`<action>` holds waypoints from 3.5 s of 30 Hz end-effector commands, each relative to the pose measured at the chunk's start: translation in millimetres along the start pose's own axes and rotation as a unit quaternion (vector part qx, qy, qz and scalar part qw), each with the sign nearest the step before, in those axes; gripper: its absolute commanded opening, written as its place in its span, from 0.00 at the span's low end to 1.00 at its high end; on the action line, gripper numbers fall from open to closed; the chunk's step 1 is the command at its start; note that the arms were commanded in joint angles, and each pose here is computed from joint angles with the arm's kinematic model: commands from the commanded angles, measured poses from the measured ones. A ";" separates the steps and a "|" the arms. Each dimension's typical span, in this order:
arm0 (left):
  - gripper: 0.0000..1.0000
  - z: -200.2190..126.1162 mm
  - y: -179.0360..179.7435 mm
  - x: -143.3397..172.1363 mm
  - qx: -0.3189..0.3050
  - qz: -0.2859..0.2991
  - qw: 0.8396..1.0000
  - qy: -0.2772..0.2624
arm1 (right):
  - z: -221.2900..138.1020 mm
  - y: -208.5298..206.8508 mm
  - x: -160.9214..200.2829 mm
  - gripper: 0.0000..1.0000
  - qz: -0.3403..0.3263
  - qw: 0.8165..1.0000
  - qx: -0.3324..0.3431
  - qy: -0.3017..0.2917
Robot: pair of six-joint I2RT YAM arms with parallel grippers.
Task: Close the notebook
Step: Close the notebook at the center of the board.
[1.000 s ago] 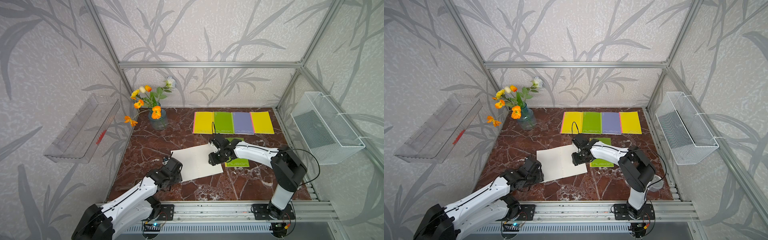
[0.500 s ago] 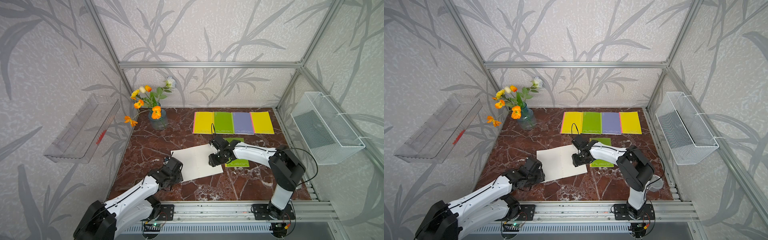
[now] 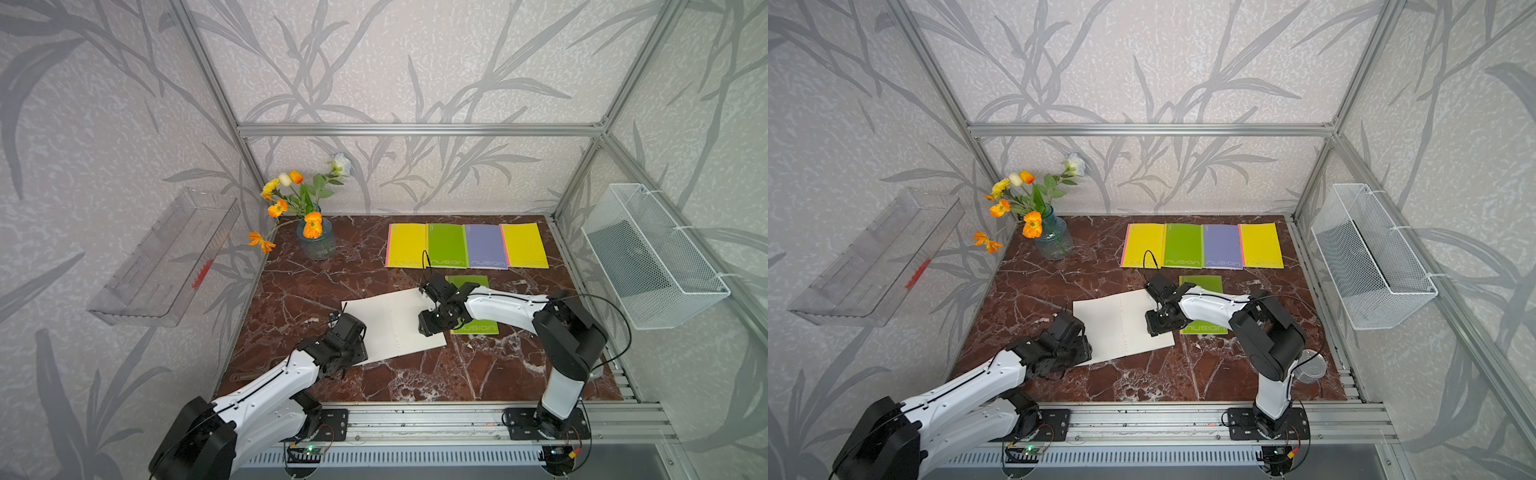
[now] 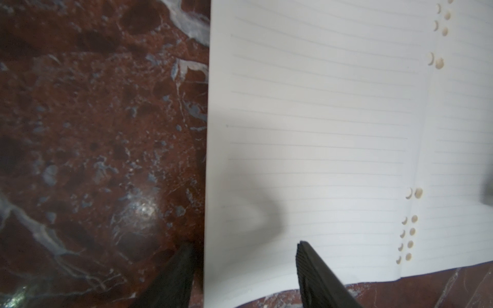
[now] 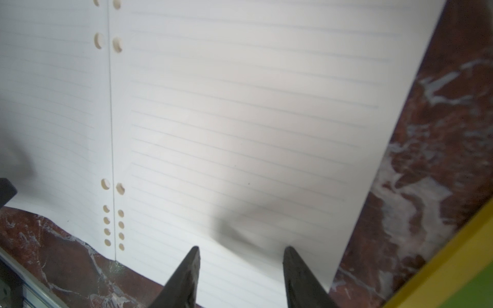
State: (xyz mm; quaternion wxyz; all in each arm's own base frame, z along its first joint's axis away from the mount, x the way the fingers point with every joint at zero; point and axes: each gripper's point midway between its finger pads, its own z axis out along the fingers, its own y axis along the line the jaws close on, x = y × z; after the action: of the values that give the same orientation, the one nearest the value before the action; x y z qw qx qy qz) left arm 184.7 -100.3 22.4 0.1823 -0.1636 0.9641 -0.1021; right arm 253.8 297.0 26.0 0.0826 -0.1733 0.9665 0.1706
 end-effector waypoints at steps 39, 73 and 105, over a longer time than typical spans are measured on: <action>0.59 -65.3 -64.1 -47.2 0.100 0.043 0.993 -0.046 | 19.7 2.9 16.0 0.51 0.002 1.000 0.000 0.021; 0.57 -80.9 -165.9 -62.5 0.220 0.105 0.969 -0.034 | 9.9 4.7 -6.2 0.50 0.010 1.000 -0.019 0.003; 0.57 -58.7 -205.4 -57.6 0.270 0.131 0.954 -0.010 | -67.7 -56.1 0.1 0.54 0.050 0.996 0.014 -0.074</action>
State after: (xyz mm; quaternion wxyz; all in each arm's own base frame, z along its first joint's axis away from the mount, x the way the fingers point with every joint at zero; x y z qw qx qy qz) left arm 263.9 -264.3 139.1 0.2234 0.0139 0.9103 -0.3481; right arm 269.4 228.9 68.1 0.1431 -0.1079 0.9670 0.1813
